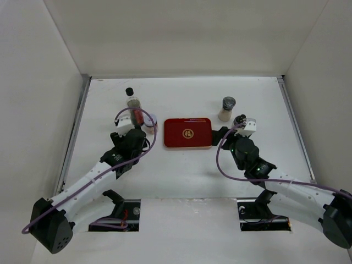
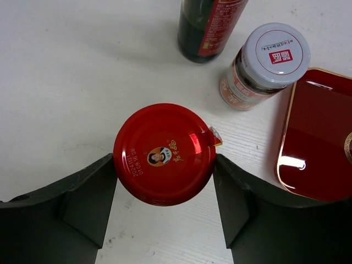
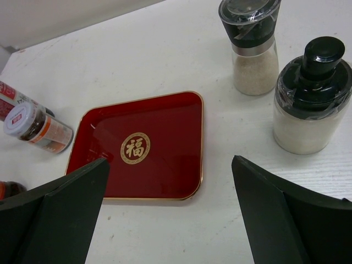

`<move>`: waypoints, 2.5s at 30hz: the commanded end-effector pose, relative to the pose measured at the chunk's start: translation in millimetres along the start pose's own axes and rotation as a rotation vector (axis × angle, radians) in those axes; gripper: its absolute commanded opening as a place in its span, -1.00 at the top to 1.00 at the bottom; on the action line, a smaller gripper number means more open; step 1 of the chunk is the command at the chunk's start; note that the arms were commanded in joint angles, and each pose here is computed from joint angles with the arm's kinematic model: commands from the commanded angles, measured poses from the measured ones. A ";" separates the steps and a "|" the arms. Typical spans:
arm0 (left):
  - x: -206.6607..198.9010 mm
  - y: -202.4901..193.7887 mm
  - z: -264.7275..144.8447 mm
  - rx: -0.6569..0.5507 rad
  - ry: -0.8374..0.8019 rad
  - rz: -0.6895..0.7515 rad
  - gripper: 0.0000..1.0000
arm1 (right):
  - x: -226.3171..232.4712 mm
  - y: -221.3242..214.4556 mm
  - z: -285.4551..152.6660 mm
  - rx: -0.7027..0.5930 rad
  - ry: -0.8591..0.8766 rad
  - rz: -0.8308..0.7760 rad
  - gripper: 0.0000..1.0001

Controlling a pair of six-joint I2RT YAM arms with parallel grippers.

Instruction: Organize the condiment bottles

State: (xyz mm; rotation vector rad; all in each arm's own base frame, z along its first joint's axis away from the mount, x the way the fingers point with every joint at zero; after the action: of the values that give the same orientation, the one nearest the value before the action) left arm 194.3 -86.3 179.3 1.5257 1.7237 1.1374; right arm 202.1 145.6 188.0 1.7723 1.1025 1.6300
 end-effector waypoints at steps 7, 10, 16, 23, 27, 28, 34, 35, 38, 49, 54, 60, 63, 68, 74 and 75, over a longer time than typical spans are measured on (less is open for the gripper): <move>3.0 51.1 -42.1 -0.177 -0.099 -0.089 0.43 | 12.5 11.5 -3.3 -0.043 0.065 0.049 -1.00; -15.4 74.6 -61.6 -0.212 -0.193 -0.093 0.43 | 12.5 9.9 -1.0 -0.036 0.055 0.040 -1.00; -92.7 107.2 -71.8 -0.271 -0.341 -0.065 0.43 | 9.6 9.8 -0.8 -0.046 0.042 0.042 -1.00; -155.8 141.3 -32.5 -0.326 -0.383 -0.047 0.43 | 6.0 13.6 -3.5 -0.071 0.031 0.052 -1.00; -169.5 139.3 -3.0 -0.299 -0.361 -0.034 0.43 | 6.7 14.4 -4.2 -0.075 0.034 0.052 -1.00; -170.8 136.7 3.3 -0.289 -0.354 -0.027 0.43 | 6.0 14.6 -3.9 -0.076 0.032 0.054 -1.00; -177.7 128.0 29.2 -0.305 -0.337 -0.008 0.40 | 6.9 14.8 -3.2 -0.077 0.032 0.049 -1.00; -178.8 128.1 31.6 -0.312 -0.339 -0.004 0.40 | 7.0 14.4 -3.1 -0.075 0.032 0.050 -1.00; -181.1 127.3 37.0 -0.337 -0.338 -0.002 0.38 | 6.9 14.9 -3.0 -0.077 0.029 0.047 -1.00; -183.5 104.1 59.4 -0.309 -0.300 0.056 0.24 | 5.8 15.7 -5.0 -0.081 0.031 0.050 -1.00; -182.9 97.7 64.6 -0.295 -0.289 0.068 -0.28 | 5.9 15.9 -4.7 -0.082 0.030 0.047 -1.00; -168.1 117.7 36.8 -0.356 -0.299 0.030 -0.88 | 6.5 15.1 -2.8 -0.078 0.026 0.039 -1.00; -146.9 127.3 13.5 -0.398 -0.309 -0.010 -0.91 | 6.7 14.9 -2.3 -0.077 0.023 0.032 -1.00; -98.9 110.3 -17.2 -0.403 -0.299 -0.060 -0.68 | 6.8 15.7 -3.1 -0.080 0.026 0.035 -1.00; -68.1 59.3 2.7 -0.206 -0.243 -0.016 -0.55 | 7.8 15.0 -2.5 -0.077 0.029 0.036 -1.00; -66.6 55.9 9.7 -0.187 -0.242 -0.010 -0.57 | 8.0 14.8 -2.2 -0.077 0.027 0.034 -1.00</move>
State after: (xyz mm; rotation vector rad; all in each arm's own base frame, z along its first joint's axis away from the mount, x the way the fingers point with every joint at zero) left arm 242.0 -159.1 259.6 1.3113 1.3237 1.0654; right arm 199.8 141.2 192.9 1.7613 1.0658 1.6480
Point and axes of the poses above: each gripper's point midway between its finger pads, its own z axis out along the fingers, its own x axis along the line the jaws close on, y = z × x, the point moved 9 cm from there along -z, back along the fingers, and after that the axes turned 14 degrees about z, right-handed, at the moved point
